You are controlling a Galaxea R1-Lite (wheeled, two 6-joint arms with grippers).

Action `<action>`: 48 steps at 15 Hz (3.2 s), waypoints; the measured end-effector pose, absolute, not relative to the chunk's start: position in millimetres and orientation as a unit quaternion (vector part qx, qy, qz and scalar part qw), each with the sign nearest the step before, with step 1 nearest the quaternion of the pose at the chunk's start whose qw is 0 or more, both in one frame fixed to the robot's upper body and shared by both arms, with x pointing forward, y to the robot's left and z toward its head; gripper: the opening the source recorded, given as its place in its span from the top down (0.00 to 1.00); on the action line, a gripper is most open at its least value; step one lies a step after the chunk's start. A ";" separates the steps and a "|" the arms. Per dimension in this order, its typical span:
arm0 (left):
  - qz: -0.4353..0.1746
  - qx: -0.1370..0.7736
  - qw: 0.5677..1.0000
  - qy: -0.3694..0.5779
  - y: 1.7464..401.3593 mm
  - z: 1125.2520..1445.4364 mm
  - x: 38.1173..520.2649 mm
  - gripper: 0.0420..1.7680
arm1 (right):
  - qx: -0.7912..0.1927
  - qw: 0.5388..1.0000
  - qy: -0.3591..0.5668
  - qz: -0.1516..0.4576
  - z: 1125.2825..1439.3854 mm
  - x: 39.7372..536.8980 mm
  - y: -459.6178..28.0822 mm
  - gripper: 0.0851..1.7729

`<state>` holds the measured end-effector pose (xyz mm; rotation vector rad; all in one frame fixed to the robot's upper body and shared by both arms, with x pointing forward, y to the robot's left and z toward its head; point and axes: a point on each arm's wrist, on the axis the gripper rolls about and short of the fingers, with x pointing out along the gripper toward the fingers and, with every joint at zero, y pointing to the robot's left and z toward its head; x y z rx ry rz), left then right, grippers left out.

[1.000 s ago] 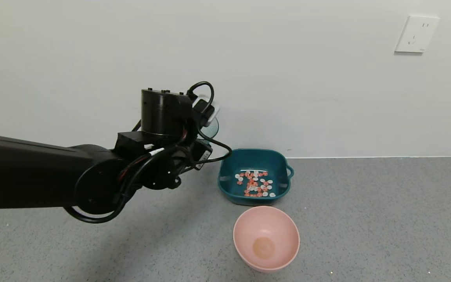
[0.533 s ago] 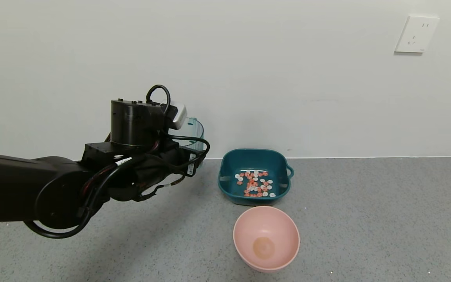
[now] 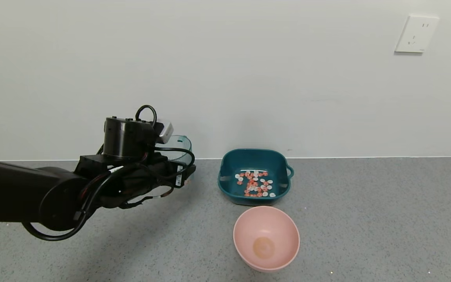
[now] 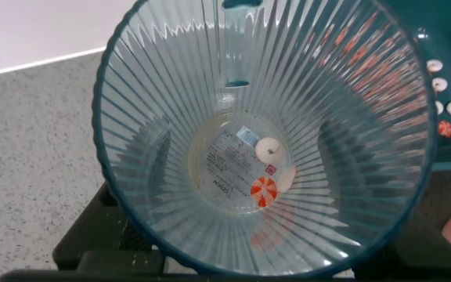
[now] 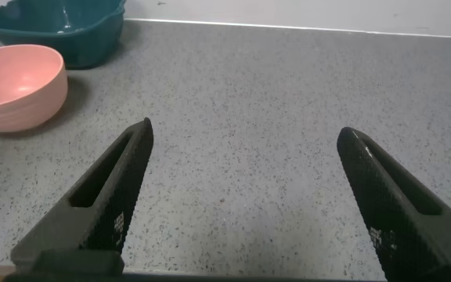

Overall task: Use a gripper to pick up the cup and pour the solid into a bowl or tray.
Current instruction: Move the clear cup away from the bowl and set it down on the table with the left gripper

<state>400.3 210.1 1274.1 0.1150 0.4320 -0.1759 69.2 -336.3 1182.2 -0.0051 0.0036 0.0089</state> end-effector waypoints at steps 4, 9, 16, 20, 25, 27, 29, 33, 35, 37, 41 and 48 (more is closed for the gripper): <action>-0.076 0.056 0.967 0.235 217.7 1254.8 411.7 0.28 | -0.003 1.000 0.002 0.004 1182.2 69.2 -336.3 0.04; -0.073 0.055 0.969 0.228 216.3 1221.2 425.4 0.28 | -0.003 1.000 0.002 0.004 1182.2 69.2 -336.3 0.04; -0.072 0.068 0.956 0.278 212.3 1180.3 435.2 0.28 | -0.003 1.000 0.002 0.004 1182.2 69.2 -336.3 0.04; -0.072 0.070 0.954 0.283 211.8 1175.2 436.4 0.28 | -0.003 1.000 0.002 0.004 1182.2 69.2 -336.3 0.04; -0.073 0.070 0.955 0.280 211.9 1173.9 436.2 0.18 | -0.003 1.000 0.002 0.004 1182.2 69.1 -336.3 0.04; -0.072 0.066 0.958 0.271 211.6 1175.0 437.2 0.15 | -0.003 1.000 0.002 0.004 1182.2 69.2 -336.3 0.04; -0.071 0.066 0.958 0.271 211.6 1174.9 437.3 0.12 | -0.003 1.000 0.002 0.004 1182.1 69.2 -336.3 0.04; -0.068 0.067 0.958 0.269 211.7 1175.6 437.3 0.09 | -0.003 1.000 0.002 0.004 1182.2 69.2 -336.3 0.04; -0.067 0.068 0.959 0.268 212.4 1177.6 436.6 0.07 | -0.003 1.000 0.002 0.004 1182.2 69.2 -336.3 0.04; -0.066 0.069 0.959 0.267 213.4 1180.4 434.4 0.06 | -0.003 1.000 0.002 0.004 1182.2 69.2 -336.3 0.04; -0.067 0.070 0.959 0.266 217.4 1188.0 423.2 0.05 | -0.003 1.000 0.002 0.005 1182.2 69.2 -336.3 0.04; -0.068 0.071 0.961 0.259 232.1 1210.5 377.2 0.04 | -0.003 1.000 0.002 0.004 1182.1 69.2 -336.3 0.04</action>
